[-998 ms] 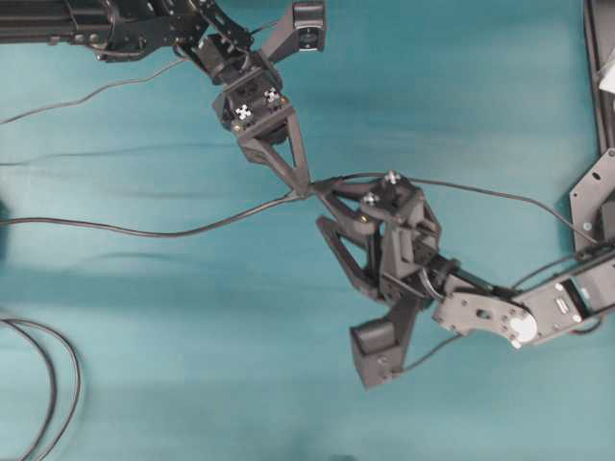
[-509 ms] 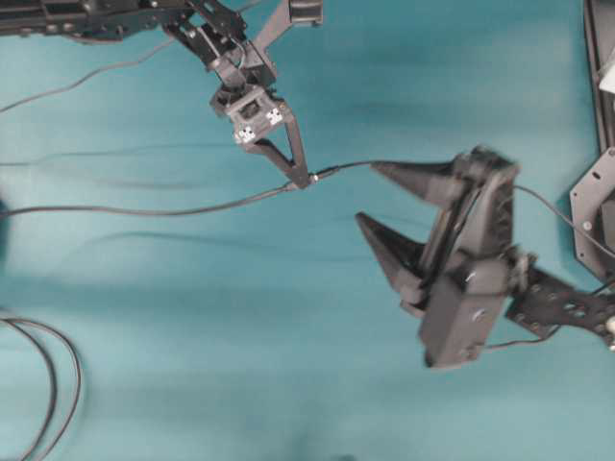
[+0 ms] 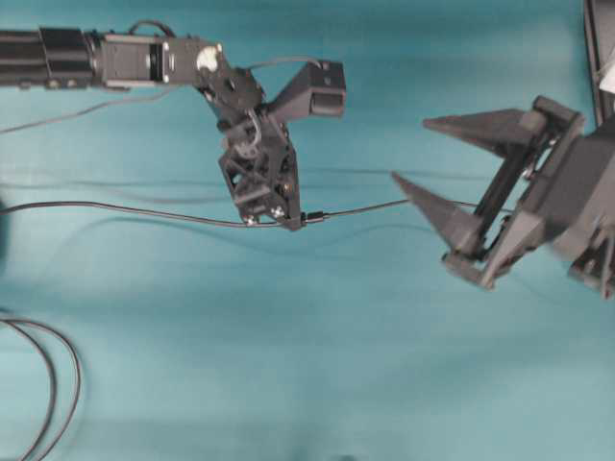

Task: Insert the USB using both arms.
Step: 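Open the right gripper and pull it away from the joined cables, then lower the joined connector to the table with the left gripper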

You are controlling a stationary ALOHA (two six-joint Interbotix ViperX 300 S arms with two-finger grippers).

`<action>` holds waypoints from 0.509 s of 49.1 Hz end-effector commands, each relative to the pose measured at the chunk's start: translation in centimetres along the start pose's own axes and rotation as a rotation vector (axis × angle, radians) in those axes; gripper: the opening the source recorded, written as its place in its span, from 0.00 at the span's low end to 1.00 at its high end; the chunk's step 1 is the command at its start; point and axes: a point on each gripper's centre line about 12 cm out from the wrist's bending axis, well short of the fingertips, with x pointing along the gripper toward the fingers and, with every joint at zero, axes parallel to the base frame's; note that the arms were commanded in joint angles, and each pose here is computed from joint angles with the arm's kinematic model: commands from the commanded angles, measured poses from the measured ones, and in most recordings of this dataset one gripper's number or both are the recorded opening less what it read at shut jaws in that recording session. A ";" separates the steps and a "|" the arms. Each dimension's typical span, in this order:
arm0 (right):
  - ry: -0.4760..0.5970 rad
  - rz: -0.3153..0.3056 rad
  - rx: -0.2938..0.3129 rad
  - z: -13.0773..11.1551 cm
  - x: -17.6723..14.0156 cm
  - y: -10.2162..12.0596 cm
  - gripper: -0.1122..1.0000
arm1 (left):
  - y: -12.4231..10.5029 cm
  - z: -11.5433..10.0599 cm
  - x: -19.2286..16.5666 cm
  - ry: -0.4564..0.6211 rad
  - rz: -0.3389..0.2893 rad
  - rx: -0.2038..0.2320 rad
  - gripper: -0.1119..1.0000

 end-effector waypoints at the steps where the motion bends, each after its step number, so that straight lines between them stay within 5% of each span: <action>1: -0.020 0.000 0.098 0.7 -0.5 -1.1 0.82 | -0.6 0.9 -1.1 -0.038 0.082 0.049 0.33; 8: -0.020 -0.008 0.140 0.3 -0.7 -2.0 0.82 | -0.6 0.6 -0.1 -0.008 0.214 0.140 0.33; 25: -0.017 -0.032 0.154 0.1 -0.4 -3.0 0.82 | 0.1 -0.1 2.4 0.066 0.350 0.172 0.33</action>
